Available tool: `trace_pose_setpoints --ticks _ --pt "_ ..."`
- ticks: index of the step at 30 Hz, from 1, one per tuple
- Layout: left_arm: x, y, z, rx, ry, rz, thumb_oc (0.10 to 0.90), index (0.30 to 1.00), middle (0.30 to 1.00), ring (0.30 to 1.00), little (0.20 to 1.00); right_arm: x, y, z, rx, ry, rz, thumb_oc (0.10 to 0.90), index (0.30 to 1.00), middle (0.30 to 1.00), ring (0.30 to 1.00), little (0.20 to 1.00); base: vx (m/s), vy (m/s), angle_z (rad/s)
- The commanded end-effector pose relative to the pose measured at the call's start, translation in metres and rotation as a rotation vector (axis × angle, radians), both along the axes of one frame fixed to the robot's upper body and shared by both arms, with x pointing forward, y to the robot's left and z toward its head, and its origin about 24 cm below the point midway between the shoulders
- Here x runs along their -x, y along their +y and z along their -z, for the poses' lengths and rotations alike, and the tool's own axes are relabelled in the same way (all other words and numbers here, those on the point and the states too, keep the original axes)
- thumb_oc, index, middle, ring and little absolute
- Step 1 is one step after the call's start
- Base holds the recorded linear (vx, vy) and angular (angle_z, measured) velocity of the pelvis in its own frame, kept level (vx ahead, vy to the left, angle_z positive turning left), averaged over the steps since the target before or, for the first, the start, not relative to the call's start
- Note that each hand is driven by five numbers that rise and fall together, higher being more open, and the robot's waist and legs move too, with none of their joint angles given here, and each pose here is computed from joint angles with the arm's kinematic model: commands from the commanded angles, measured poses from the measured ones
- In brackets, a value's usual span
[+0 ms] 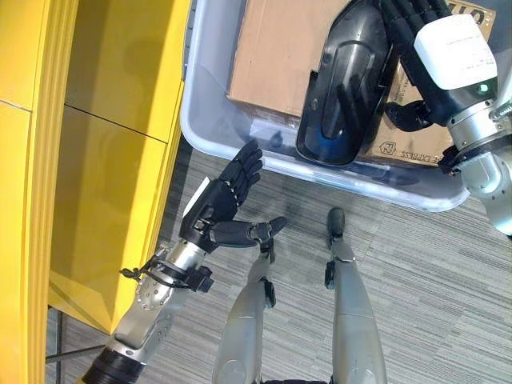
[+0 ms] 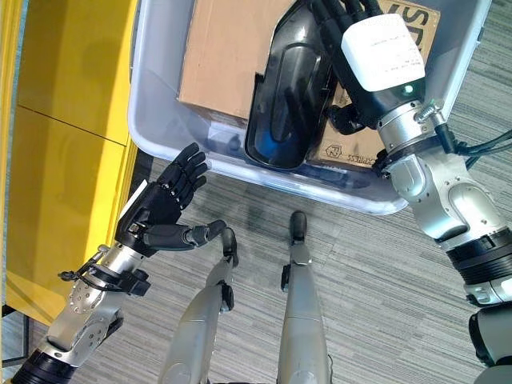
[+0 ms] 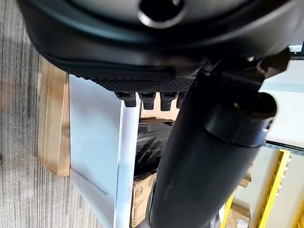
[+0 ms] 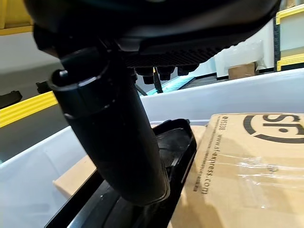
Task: Move parts from the plastic box to the shelf.
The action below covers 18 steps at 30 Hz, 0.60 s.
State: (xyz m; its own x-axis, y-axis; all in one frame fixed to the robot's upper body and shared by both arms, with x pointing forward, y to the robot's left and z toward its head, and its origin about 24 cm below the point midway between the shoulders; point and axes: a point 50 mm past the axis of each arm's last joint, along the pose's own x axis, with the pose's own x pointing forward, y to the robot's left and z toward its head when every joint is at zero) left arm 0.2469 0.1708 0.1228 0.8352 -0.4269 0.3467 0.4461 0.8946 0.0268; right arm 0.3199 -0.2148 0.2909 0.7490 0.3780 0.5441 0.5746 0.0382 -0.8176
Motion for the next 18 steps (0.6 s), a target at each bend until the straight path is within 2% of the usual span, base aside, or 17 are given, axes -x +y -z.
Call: trace_pose_setpoints --ticks 1,18 --pt "0.02 -0.006 -0.028 0.098 -0.177 0.057 0.9 1.0 1.0 1.0 1.0 0.028 0.033 -0.053 0.091 -0.249 -0.158 0.9 1.0 1.0 1.0 1.0 0.0 0.0 0.0" --pt "0.019 -0.005 -0.027 0.072 -0.185 0.053 0.9 1.0 1.0 1.0 1.0 0.017 0.031 -0.031 0.156 -0.127 -0.108 0.9 1.0 1.0 1.0 1.0 0.0 -0.003 0.01"
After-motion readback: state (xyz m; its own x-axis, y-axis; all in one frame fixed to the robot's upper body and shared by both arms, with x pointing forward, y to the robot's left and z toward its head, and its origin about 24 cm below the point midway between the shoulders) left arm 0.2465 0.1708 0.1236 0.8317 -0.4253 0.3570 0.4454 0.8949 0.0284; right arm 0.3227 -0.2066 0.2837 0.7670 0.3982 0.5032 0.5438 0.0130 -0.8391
